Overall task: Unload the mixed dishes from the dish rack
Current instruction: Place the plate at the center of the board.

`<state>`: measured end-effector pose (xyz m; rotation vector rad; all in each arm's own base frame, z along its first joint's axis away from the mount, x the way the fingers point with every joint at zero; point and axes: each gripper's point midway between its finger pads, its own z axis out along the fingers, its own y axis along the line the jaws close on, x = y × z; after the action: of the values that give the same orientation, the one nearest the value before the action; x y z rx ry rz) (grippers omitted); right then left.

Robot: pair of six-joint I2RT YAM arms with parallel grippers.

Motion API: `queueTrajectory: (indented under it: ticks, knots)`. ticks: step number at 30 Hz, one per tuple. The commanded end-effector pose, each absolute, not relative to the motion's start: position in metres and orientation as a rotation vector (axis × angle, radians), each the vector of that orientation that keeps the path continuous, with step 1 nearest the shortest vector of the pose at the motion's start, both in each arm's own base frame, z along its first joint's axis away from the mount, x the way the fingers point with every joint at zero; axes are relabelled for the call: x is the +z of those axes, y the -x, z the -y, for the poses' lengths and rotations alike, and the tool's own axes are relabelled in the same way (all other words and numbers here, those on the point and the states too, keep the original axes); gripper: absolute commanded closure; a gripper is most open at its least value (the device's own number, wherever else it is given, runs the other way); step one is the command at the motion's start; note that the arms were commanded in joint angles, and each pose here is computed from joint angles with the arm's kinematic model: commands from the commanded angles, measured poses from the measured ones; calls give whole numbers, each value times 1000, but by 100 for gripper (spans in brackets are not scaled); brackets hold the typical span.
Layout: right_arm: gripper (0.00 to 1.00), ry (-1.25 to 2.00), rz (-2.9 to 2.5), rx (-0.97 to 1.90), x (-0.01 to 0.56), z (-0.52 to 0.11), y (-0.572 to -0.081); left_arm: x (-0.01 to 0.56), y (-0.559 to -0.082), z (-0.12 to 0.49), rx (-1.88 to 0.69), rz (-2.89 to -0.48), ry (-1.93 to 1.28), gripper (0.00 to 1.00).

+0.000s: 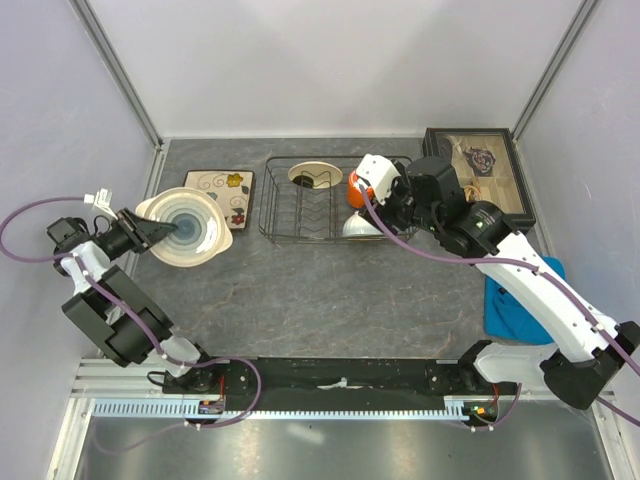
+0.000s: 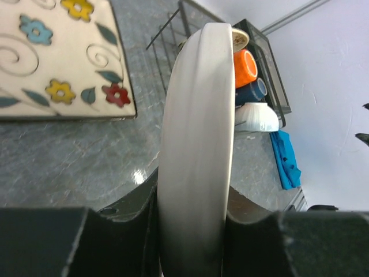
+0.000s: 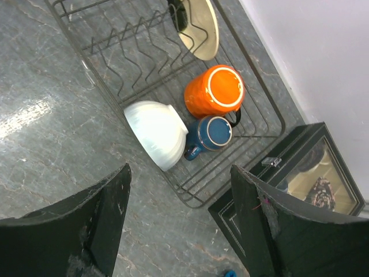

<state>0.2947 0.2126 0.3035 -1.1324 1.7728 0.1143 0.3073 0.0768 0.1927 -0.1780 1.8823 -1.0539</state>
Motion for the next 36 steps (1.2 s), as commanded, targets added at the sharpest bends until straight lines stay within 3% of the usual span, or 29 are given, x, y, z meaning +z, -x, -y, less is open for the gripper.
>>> queueTrajectory:
  ticks: [1,10,20,36]
  knots:
    - [22,1032,-1782,73,312,-197,-299,202,-298,-73,-1118,-1857,163,99]
    - [22,1025,-1817,81,300,-192,-294,169,-289,-80,-1119,-1934,258,98]
    - [22,1067,-1849,96,278,-201,-299,161,-303,-87,-1280,-1864,385,98]
    - [22,1119,-1885,125,252,-219,-313,167,-379,-81,-1244,-1884,396,99]
